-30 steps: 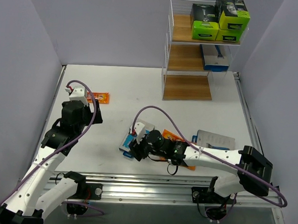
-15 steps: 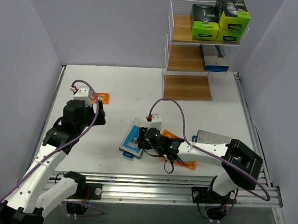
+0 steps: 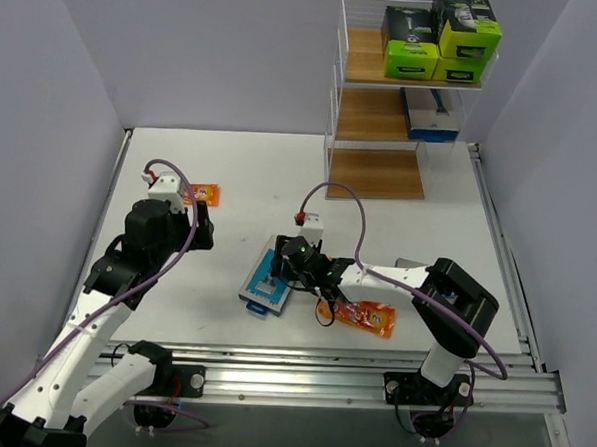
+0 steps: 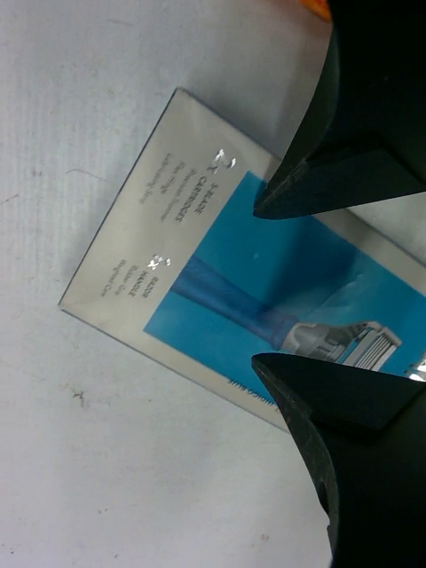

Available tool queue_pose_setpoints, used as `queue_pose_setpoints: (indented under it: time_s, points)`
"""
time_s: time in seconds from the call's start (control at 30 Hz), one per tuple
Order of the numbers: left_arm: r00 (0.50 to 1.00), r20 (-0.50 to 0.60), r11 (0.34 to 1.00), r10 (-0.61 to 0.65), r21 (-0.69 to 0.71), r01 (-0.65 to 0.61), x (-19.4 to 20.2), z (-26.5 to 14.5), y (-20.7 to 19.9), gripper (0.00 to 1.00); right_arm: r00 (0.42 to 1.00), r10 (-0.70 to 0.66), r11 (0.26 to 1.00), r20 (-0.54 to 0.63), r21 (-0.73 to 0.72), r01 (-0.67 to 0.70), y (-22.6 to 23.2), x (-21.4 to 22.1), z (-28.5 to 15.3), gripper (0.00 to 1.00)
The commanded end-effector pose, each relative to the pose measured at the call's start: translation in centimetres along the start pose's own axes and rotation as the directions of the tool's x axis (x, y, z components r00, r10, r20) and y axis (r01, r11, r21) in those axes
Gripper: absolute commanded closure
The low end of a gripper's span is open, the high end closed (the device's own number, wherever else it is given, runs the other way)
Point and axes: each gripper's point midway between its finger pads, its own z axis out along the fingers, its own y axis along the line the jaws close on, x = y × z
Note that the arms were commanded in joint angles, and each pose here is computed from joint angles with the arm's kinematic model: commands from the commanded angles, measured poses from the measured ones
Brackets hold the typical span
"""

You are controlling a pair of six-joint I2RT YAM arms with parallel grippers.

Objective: Place and organize the shaving razors onto the shelf

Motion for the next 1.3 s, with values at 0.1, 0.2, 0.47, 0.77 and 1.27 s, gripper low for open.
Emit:
queue_pose_setpoints:
  time_s: [0.1,0.2,0.47,0.77,1.27]
  points:
    - [0.996,0.093,0.999,0.001,0.047,-0.006,-2.6,-1.0,-0.9,0.04,1.0,0.004,0.999,-0.013,-0.048,-0.005,2.9,-1.3,2.9,0.42]
    - [0.996,0.091,0.999,0.003,0.048,-0.008,-2.6,-1.0,-1.0,0.04,0.999,-0.025,0.994,-0.03,-0.102,0.022,5.0,-1.6,4.4,0.41]
    - [0.996,0.089,0.998,0.004,0.055,-0.009,-2.5,-1.0,-1.1,0.04,0.995,-0.094,0.986,-0.03,-0.139,0.089,6.8,-2.7,5.7,0.41]
    - [0.996,0.091,0.998,0.007,0.067,-0.013,-2.6,-1.1,-1.3,0.04,0.997,-0.073,0.997,0.021,-0.031,0.074,2.3,-4.1,0.8,0.4]
    - [0.997,0.08,0.998,0.012,0.068,-0.018,-2.3,-0.8,-1.3,0.04,0.998,0.062,0.998,-0.008,0.006,-0.062,-2.2,0.0,-1.3,0.38]
